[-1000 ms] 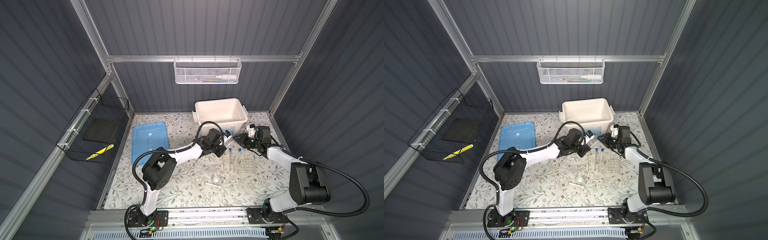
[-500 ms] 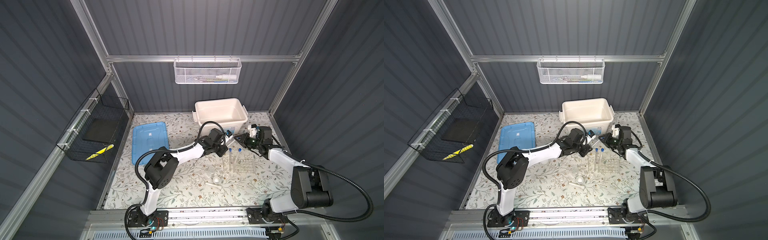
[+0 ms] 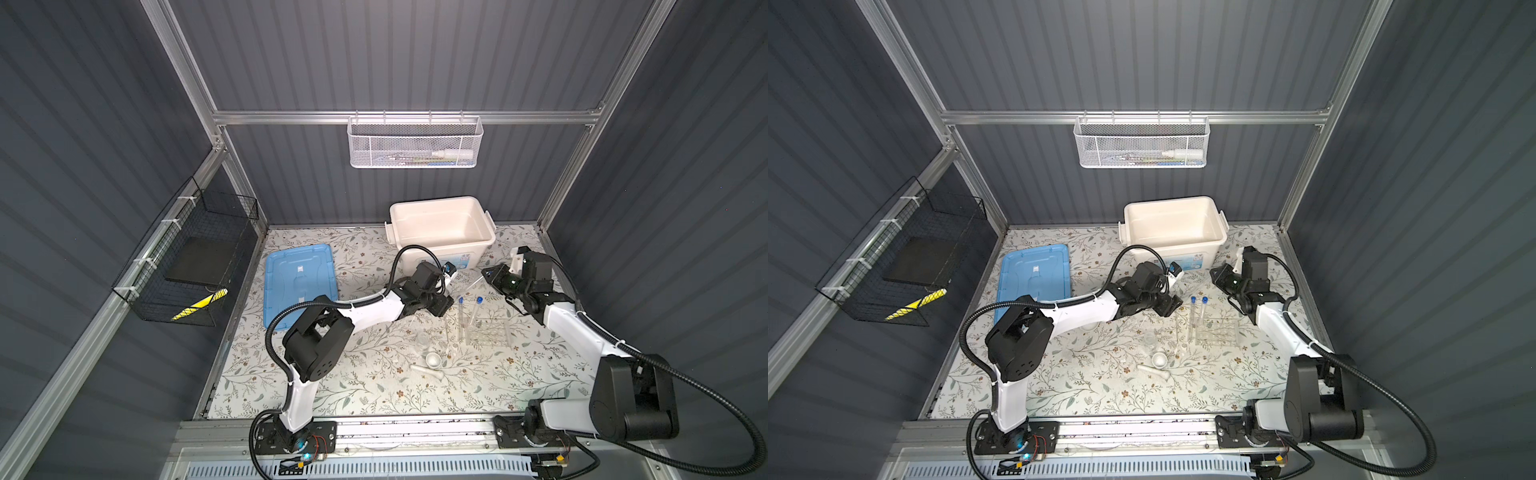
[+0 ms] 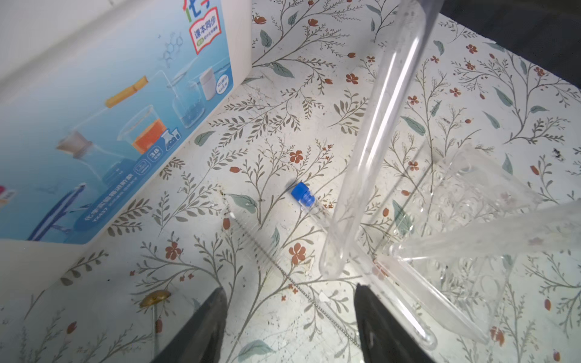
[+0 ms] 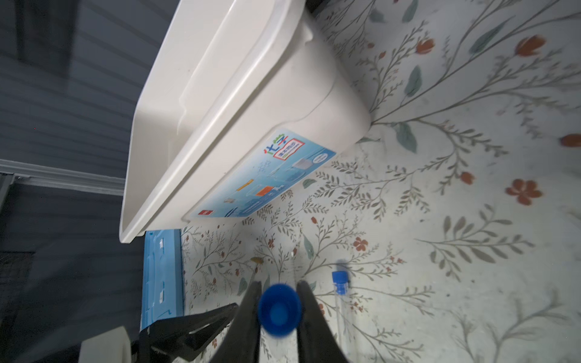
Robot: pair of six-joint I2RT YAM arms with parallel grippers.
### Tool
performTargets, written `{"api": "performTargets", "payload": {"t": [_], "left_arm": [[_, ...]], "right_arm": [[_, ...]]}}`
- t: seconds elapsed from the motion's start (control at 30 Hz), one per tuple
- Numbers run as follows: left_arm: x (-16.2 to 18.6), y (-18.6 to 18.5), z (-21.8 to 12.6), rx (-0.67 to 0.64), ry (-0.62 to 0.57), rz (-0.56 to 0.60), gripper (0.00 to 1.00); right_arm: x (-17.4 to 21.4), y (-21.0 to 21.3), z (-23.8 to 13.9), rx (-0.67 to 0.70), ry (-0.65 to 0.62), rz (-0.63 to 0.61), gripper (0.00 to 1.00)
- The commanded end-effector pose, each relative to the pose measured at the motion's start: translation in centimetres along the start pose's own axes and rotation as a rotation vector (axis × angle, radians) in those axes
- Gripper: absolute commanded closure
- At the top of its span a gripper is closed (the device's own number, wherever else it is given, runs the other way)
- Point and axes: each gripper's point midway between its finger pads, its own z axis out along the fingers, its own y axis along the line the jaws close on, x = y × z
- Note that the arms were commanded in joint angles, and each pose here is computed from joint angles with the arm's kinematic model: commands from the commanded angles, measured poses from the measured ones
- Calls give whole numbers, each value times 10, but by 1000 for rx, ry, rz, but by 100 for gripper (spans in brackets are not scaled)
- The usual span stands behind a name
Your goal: Organize the chemistry lab equipment
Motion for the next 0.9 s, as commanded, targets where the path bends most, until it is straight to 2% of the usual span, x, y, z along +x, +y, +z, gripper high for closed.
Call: {"api": "performTargets", "payload": {"t": [0.0,0.43,0.63,0.87], "left_arm": [[-15,-4,-13,-7,-48,-7,33],[-6,-5,-10,-1,-24,-25,33],[-5,-5,-7,3,-18,-32,33],[-7,-9,-11,15,-37,-30,32]], "right_arm": [[-13,-24,-8,139,-86,-40,78],[-37,-49,-43,357,-240,-181,79],[-39,-37,-76,409,-332,-277,79],[-20,-21,-91,445,-368,-390,79]]}}
